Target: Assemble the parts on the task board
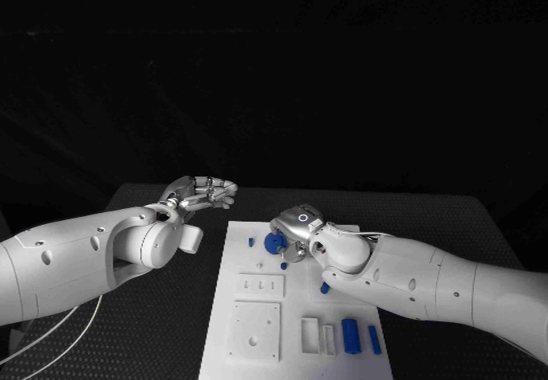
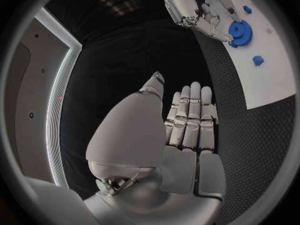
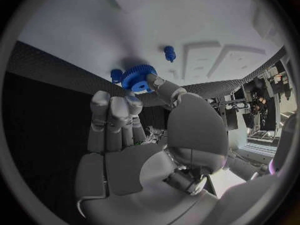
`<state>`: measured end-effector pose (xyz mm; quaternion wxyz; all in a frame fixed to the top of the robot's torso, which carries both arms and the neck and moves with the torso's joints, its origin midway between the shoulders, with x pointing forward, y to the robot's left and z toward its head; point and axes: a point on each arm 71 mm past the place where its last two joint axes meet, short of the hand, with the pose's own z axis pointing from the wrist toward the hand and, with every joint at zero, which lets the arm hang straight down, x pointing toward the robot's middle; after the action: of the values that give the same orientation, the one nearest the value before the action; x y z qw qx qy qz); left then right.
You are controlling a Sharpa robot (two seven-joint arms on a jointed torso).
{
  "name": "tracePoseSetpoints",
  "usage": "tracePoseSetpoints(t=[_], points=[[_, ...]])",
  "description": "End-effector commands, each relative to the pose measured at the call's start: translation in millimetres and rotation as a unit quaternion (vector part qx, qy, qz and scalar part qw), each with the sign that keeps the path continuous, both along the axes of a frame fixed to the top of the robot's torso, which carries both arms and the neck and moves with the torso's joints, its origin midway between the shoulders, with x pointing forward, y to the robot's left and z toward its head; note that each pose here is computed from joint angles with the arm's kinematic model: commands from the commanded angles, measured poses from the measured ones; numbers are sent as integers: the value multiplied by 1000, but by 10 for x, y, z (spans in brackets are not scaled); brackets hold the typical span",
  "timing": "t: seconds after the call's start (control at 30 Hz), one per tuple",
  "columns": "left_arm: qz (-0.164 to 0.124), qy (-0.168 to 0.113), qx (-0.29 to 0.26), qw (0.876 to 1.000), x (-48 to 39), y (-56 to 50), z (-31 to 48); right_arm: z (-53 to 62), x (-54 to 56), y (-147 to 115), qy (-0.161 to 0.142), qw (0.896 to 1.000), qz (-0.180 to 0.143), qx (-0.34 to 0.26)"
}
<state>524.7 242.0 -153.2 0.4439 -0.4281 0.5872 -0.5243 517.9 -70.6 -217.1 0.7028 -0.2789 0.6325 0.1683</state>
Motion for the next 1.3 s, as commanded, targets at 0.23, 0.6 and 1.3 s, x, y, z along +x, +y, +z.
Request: tracePoseSetpoints(t=[0.23,0.6,1.3], points=[[-9,-5,-3,1000,2,-27,19,-25,-2,23,2,1000,4,-10],[-10,-5,-3,1000,2,-32,19,-28,-2,66,11,1000,7,-2],[-9,-4,-3,1000,5,-28,19,-67,24,-4,39,999,-7,-5]])
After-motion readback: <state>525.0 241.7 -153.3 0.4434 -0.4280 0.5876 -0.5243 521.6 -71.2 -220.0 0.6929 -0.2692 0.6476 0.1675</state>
